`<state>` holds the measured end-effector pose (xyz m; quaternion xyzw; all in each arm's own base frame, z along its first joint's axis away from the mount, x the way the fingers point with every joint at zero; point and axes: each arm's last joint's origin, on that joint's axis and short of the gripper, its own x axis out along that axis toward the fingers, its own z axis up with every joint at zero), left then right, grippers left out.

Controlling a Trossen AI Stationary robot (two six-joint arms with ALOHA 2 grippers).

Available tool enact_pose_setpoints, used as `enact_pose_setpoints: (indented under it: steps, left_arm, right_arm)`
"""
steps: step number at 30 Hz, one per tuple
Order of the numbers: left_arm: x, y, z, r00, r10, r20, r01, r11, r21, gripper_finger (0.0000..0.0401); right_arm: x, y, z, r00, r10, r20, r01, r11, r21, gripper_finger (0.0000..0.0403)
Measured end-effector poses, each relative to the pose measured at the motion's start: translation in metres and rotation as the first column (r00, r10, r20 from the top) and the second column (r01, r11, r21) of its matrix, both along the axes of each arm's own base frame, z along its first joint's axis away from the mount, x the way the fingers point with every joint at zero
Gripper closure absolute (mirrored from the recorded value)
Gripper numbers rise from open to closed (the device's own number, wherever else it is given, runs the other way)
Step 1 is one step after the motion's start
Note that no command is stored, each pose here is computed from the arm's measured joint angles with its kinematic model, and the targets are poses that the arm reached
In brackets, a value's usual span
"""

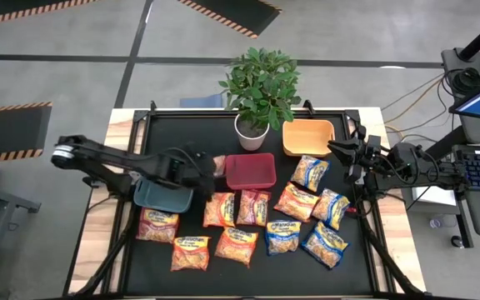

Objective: Sort Maruchan noodles
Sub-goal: Put the top red noodle pack into the green bin

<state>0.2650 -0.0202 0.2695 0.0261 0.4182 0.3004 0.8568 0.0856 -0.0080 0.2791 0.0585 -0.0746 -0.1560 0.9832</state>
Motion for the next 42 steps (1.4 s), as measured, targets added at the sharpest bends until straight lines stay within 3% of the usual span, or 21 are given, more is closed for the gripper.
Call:
enact_pose_setpoints:
  steps: [5,10,13,17,20,22,25,37,42]
  left_arm:
    - [-0.026,0.005,0.034,0.969,0.121,0.217,-0.107,0.992,-0.072,0.0401]
    - [-0.057,0.009,0.061,0.888,0.243,0.391,-0.177,0.964,-0.198,0.0401]
    - [-0.079,0.012,0.070,0.841,0.328,0.431,-0.216,0.933,-0.287,0.0401]
    - [-0.107,0.014,0.072,0.818,0.432,0.380,-0.257,0.865,-0.431,0.0401]
    - [-0.123,0.014,0.069,0.814,0.505,0.286,-0.296,0.785,-0.544,0.0401]
    - [-0.128,0.013,0.068,0.807,0.538,0.242,-0.310,0.736,-0.601,0.0401]
    - [-0.128,0.009,0.068,0.809,0.546,0.217,-0.292,0.694,-0.659,0.0401]
    - [-0.102,-0.009,0.042,0.815,0.579,0.033,-0.414,0.620,-0.667,0.0401]
    - [-0.091,-0.014,0.032,0.794,0.607,-0.031,-0.477,0.591,-0.650,0.0401]
  right_arm:
    - [0.000,0.000,0.000,1.000,0.000,0.000,0.000,1.000,0.000,0.0351]
    - [0.000,0.000,0.000,1.000,0.000,0.000,0.000,1.000,0.000,0.0351]
    - [0.000,0.000,0.000,1.000,0.000,-0.001,0.000,1.000,0.000,0.0351]
    - [0.000,0.000,0.000,1.000,0.000,-0.001,0.000,1.000,0.000,0.0351]
    - [0.000,0.000,0.000,1.000,0.001,-0.002,-0.001,1.000,0.000,0.0351]
    - [0.000,0.000,0.000,1.000,0.001,-0.002,-0.001,1.000,0.000,0.0351]
    - [0.000,0.000,0.000,1.000,0.000,-0.003,0.000,1.000,0.000,0.0351]
    - [0.000,0.000,-0.002,1.000,0.001,-0.022,-0.001,1.000,0.000,0.0351]
    - [0.000,0.000,-0.002,1.000,0.001,-0.023,-0.001,1.000,0.001,0.0351]
